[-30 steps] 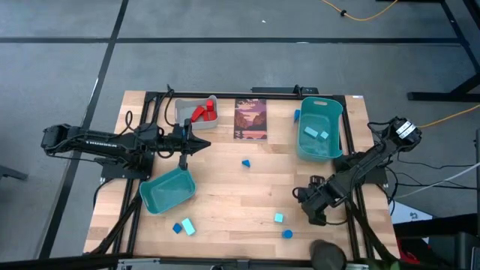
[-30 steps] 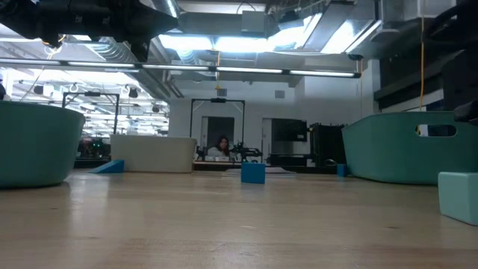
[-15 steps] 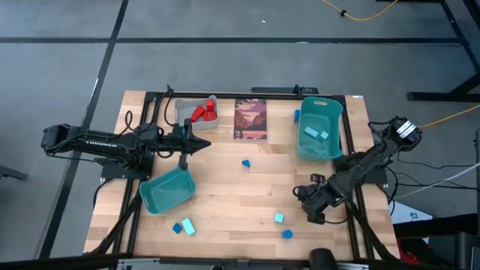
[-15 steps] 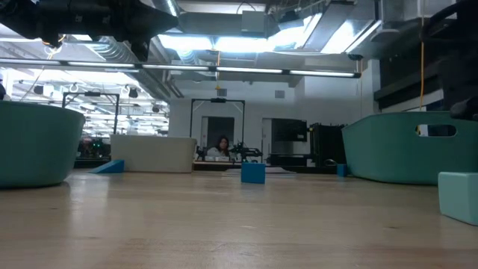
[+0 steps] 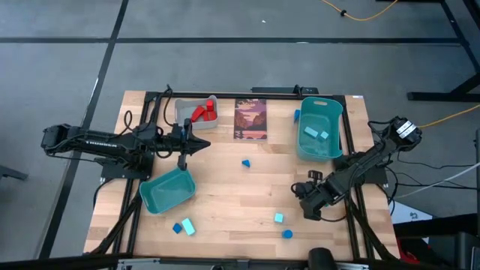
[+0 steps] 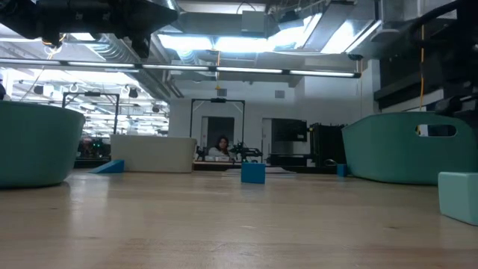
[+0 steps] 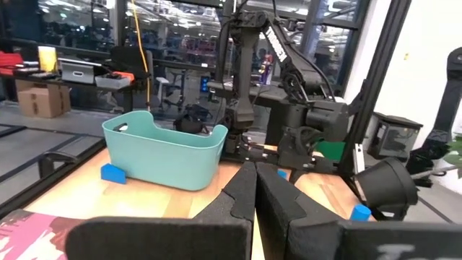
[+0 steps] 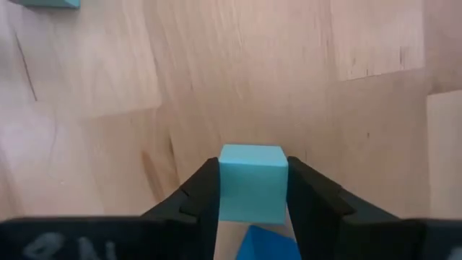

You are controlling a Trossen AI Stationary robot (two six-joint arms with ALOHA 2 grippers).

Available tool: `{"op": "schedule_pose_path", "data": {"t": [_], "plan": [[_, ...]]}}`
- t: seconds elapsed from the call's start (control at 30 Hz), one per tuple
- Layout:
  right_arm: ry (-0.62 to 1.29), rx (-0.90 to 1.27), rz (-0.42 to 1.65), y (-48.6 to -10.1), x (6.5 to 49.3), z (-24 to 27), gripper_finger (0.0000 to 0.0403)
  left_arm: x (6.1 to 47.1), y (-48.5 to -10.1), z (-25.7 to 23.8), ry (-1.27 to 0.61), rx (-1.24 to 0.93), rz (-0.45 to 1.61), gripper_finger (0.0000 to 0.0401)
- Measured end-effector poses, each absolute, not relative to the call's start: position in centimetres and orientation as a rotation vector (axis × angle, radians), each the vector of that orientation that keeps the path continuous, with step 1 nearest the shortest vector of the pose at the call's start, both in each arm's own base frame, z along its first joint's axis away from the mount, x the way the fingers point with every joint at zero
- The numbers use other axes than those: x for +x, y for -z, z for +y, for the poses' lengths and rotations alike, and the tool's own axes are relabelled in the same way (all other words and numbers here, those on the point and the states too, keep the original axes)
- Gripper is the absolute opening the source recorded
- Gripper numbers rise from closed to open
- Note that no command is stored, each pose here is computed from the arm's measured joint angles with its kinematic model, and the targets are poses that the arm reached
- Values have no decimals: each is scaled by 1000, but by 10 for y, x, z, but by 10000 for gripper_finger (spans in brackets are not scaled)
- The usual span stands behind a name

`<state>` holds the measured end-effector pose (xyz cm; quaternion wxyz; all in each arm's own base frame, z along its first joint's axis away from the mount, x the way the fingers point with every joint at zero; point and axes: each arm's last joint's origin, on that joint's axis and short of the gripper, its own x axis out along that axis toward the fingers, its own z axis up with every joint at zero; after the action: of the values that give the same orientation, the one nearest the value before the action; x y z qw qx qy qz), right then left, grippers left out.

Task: Sort & place blocks by color
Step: Put the light blue block into the right green bin

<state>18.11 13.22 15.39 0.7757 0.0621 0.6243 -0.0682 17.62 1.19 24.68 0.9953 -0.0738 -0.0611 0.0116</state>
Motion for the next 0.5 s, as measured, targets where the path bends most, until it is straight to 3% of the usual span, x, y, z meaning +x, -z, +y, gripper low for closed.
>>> {"op": "schedule_pose_path", "data": {"t": [0.5], "plan": [[237,-97,1389,-188,195,112,128,176,-247,12,-23,-147,-122,0]]}}
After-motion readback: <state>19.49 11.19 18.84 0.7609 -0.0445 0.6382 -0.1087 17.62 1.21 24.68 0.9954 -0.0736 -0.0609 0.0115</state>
